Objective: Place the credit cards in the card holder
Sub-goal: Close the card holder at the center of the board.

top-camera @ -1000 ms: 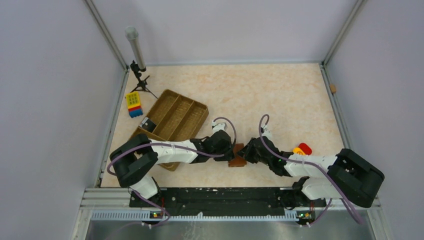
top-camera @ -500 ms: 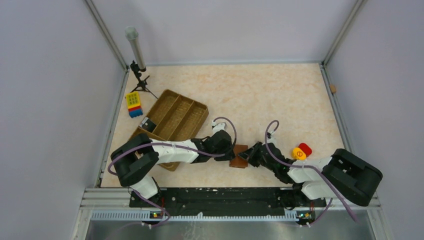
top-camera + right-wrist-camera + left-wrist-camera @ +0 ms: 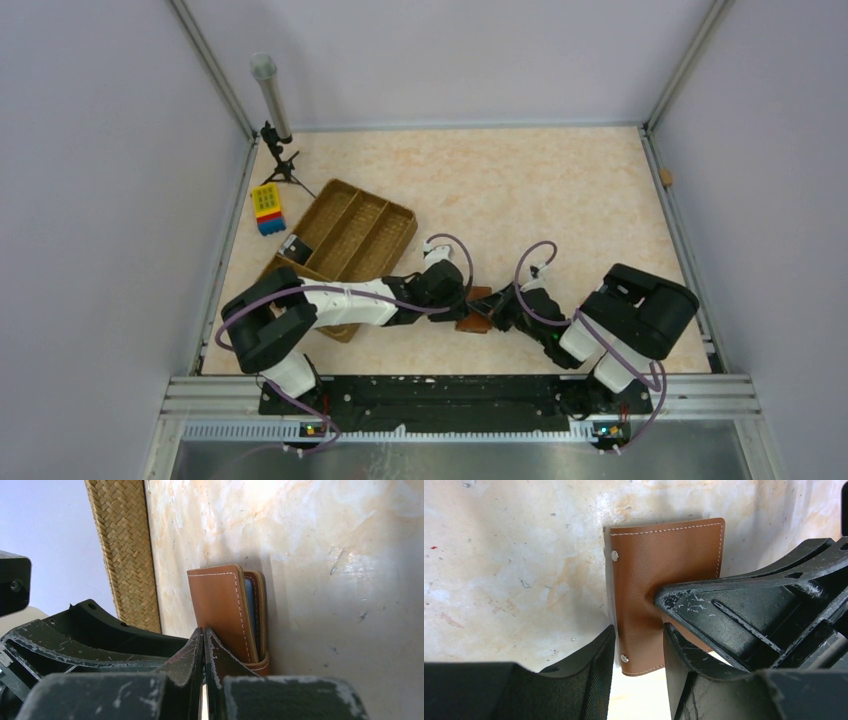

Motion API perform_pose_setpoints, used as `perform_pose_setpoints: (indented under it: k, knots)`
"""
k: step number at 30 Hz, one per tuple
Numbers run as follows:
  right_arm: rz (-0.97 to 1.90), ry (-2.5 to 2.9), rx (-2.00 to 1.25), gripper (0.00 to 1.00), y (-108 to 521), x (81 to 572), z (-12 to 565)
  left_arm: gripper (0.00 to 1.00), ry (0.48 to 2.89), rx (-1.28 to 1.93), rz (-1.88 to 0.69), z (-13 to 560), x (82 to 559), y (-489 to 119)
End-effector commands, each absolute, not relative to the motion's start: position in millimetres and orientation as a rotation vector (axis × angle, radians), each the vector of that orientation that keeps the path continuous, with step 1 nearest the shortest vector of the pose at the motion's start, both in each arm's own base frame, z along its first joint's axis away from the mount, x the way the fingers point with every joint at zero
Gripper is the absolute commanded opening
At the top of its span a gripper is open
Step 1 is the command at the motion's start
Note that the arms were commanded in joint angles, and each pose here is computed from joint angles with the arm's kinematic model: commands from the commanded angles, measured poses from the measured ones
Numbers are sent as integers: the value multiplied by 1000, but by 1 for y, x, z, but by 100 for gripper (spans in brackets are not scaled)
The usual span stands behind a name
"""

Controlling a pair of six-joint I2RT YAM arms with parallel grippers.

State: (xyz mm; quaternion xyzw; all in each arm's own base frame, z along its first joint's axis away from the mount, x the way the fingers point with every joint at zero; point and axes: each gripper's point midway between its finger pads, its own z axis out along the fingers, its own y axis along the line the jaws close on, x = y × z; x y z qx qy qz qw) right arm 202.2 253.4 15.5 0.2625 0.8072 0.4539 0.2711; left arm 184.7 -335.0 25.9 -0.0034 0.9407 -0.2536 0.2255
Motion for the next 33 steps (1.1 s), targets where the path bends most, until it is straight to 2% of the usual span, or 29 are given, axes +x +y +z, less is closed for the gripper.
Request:
perform_pose_setpoints:
  k: [1,16,26,33]
  knots:
    - [591,2584,790,0,157,129,-99,43,2755,39,-323,-23,162,-265]
    - [529,2608,802,0,160,136,-104,46,2687,3,-453,23,188,-251]
    - [584,2638,773,0,183,146,-115,52,2561,-41,-595,118,223,-211]
    - [574,2689,804,0,191,144,-130,52,2515,13,-581,155,232,-181]
